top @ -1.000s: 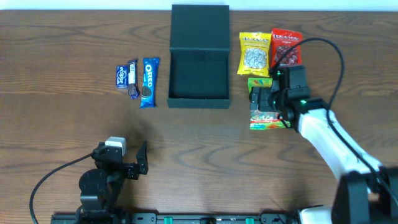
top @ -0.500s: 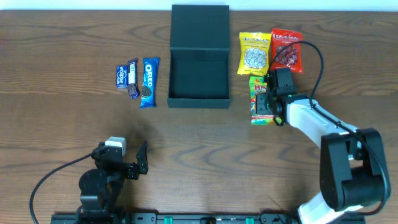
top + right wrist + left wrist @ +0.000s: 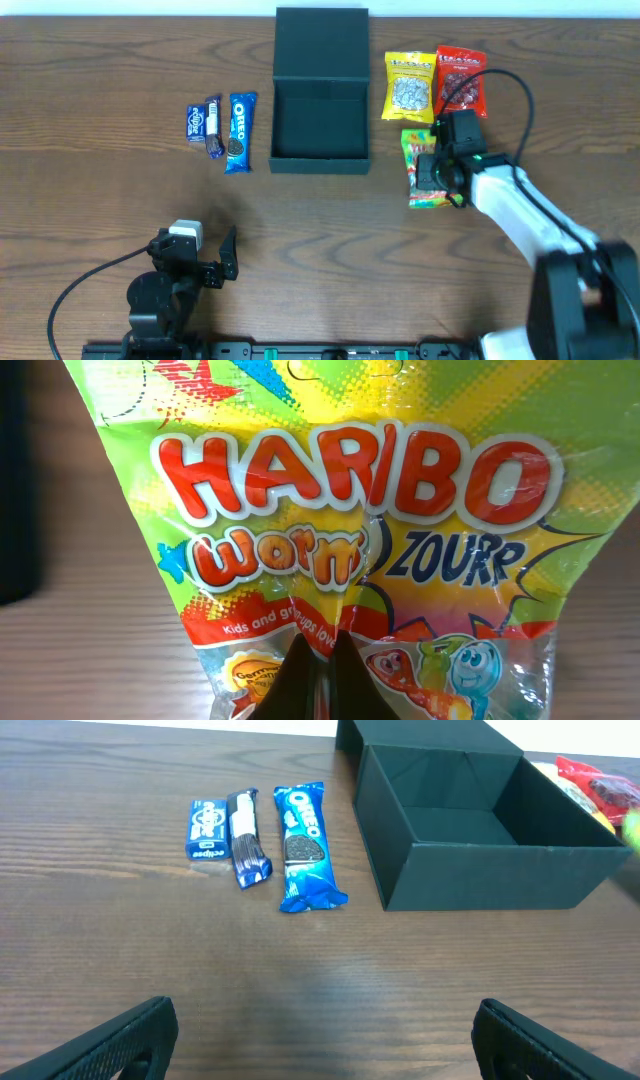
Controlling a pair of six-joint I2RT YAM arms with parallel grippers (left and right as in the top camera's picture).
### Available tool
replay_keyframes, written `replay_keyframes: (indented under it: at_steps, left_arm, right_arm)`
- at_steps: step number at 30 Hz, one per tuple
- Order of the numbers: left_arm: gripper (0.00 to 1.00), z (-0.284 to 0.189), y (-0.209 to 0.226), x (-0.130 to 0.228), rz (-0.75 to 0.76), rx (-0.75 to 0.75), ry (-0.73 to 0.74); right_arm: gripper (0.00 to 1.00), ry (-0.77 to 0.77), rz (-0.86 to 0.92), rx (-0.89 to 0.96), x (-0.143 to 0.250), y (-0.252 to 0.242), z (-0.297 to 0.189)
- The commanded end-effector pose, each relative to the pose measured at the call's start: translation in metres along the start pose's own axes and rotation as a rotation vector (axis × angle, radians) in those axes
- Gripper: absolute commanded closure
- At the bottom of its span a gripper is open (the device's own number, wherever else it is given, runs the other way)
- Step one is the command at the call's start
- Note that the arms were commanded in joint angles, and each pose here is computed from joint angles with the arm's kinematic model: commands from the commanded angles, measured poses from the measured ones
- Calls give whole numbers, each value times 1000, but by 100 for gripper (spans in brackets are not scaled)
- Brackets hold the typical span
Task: Pack container
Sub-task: 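Lift the Haribo bag and carry it over the green box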
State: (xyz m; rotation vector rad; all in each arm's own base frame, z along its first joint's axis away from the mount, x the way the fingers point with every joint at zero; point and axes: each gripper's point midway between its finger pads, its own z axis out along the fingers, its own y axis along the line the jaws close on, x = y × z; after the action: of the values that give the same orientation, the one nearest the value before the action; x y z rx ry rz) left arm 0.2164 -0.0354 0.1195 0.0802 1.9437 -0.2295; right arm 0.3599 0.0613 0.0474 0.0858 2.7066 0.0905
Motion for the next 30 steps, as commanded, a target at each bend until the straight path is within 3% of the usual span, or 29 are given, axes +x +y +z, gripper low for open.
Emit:
replay_keyframes:
  at_steps: [1, 6, 12, 20, 30]
  left_arm:
    - [5, 3, -1, 8, 15, 10, 17]
    - [5, 3, -1, 8, 15, 10, 17]
    - [5, 3, -1, 8, 15, 10, 17]
    - [5, 3, -1, 8, 15, 10, 18]
    - [5, 3, -1, 8, 15, 10, 17]
  right_arm:
    - [99, -180, 9, -61, -36, 14, -51]
    - [99, -409, -145, -150, -68, 46, -111]
    - [99, -645, -482, -385, -85, 125, -163]
    - [99, -832, -963, -487, -80, 188, -165]
    - [99, -950, -1006, -583, -96, 218, -152]
